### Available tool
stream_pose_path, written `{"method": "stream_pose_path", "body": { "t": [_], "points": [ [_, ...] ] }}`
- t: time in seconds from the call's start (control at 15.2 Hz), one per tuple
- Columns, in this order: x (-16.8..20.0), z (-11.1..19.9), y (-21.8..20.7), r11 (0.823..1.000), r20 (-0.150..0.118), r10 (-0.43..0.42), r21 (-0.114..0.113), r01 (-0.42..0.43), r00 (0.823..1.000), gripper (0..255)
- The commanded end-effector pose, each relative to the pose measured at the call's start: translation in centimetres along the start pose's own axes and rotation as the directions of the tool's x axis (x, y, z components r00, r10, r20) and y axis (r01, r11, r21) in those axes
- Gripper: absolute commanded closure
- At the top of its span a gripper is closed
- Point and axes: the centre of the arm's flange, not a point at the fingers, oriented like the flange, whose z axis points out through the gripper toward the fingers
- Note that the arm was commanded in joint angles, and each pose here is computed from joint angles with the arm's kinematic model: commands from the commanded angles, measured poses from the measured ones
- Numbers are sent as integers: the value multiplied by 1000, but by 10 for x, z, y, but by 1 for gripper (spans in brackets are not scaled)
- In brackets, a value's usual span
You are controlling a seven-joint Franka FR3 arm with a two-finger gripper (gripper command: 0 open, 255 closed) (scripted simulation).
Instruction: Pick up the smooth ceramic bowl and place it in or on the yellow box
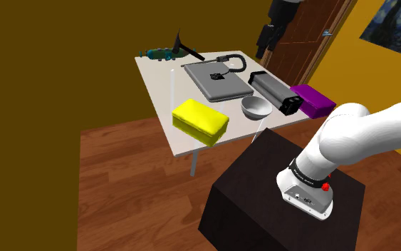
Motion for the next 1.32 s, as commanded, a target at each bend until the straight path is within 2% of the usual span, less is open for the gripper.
{"method": "stream_pose_path", "body": {
  "t": [0.0, 1.25],
  "points": [
    [0, 0, 0, 1000, 0, 0, 0, 0, 1000, 0],
    [-9, 228, 93, 989, 7, -129, -77, 129, 992, 0]
  ]
}}
